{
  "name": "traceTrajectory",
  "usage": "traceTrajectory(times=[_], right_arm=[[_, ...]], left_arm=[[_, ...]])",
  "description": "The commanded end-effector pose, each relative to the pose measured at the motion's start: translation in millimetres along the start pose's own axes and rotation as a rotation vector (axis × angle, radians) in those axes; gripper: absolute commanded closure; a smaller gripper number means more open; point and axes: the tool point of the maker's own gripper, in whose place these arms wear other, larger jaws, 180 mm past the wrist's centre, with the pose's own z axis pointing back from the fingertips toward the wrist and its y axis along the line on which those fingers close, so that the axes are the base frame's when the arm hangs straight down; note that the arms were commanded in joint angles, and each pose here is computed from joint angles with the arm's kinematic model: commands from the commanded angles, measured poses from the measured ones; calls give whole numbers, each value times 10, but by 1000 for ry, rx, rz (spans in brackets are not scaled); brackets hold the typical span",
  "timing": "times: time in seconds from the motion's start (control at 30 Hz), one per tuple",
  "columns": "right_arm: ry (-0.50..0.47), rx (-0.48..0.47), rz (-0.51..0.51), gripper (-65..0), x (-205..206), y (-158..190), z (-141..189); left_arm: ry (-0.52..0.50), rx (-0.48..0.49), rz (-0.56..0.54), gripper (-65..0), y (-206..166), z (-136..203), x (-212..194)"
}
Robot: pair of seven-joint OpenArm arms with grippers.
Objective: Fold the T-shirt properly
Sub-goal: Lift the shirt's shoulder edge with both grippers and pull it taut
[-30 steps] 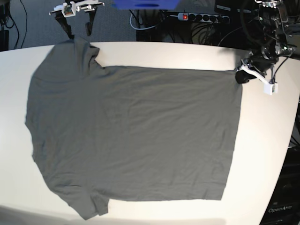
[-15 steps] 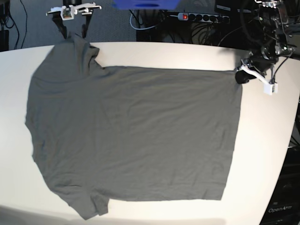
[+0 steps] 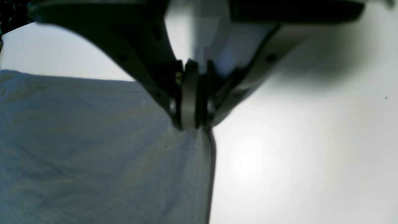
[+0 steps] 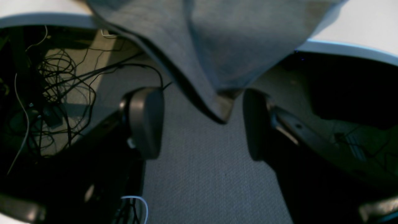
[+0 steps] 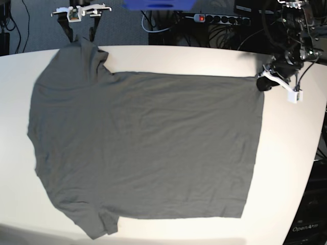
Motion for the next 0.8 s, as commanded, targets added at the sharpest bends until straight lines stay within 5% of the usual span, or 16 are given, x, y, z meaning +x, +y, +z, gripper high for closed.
traceTrajectory(times=[0.0, 0.67, 0.77], right_arm=[[-31, -9, 6, -393, 65, -46, 29], [-83, -65, 18, -390, 159, -213, 68], [-83, -65, 18, -335, 159, -213, 68]], left_arm=[[60, 51, -24, -26, 122, 29, -103], [101, 93, -9, -26, 263, -81, -209], [101, 93, -9, -26, 263, -81, -209]])
